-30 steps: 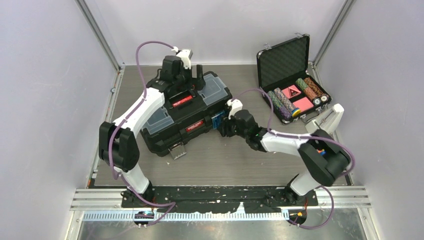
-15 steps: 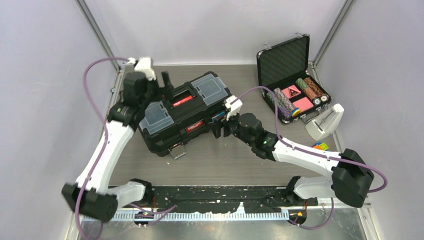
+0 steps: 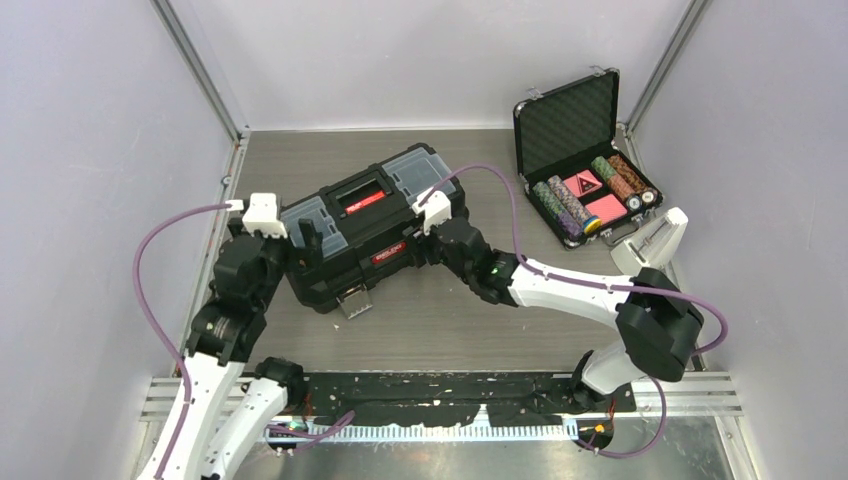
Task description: Pack the tool kit
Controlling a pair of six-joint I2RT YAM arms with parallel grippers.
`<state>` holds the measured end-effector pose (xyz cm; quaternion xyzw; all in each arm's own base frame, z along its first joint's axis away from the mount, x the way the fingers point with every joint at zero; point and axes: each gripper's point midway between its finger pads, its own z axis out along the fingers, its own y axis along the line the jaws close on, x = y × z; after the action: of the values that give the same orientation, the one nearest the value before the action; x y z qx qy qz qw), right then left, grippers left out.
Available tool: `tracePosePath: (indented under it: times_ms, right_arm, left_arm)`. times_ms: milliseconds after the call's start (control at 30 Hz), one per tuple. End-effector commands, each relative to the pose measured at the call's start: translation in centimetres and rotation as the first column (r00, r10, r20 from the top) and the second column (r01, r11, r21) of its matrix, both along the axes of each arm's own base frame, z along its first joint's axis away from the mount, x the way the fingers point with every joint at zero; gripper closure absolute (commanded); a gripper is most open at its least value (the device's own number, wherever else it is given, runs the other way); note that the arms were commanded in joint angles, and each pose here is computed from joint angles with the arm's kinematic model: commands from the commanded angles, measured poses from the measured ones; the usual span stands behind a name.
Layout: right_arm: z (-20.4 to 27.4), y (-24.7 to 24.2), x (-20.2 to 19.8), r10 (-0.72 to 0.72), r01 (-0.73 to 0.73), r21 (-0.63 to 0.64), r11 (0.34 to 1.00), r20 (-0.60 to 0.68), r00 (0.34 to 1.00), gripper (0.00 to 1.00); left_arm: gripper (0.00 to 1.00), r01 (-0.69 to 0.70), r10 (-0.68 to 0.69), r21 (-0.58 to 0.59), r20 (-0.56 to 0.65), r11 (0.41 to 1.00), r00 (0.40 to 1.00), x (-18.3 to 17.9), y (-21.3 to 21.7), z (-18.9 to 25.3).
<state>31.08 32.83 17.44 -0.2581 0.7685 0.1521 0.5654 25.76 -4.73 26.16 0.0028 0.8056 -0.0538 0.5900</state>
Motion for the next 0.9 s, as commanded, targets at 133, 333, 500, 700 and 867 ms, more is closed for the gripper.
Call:
tracePosePath:
  times_ms: [133, 333, 500, 700, 867]
  right_arm:
    - [1.3, -6.5, 6.0, -0.235, 0.248, -0.115, 0.962, 0.120, 0.965, 0.32]
    - [3.0, -9.6, 10.1, -0.267, 0.295, -0.128, 0.947, 0.197, 0.943, 0.31]
    - [5.9, -9.9, 10.4, -0.245, 0.272, -0.100, 0.957, 0.223, 0.943, 0.29]
    - [5.7, -7.8, 4.7, -0.035, 0.026, 0.062, 0.998, 0.137, 0.990, 0.23]
    - [3.7, -5.8, 0.2, 0.172, -0.187, 0.153, 0.970, 0.107, 0.979, 0.16]
  left_arm:
    - [0.00, 0.067, -0.078, 0.117, 0.089, 0.991, 0.993, 0.0, 0.0, 0.3]
    - [0.01, 0.150, -0.162, 0.111, 0.101, 0.982, 0.982, 0.0, -1.5, -0.2]
    - [0.01, 0.198, -0.209, 0.111, 0.099, 0.974, 0.973, -0.4, -2.2, -0.6]
    - [0.00, 0.229, -0.241, 0.109, 0.112, 0.967, 0.964, -0.6, -2.7, -0.5]
    - [0.01, 0.239, -0.250, 0.107, 0.113, 0.965, 0.962, -0.6, -2.9, -0.5]
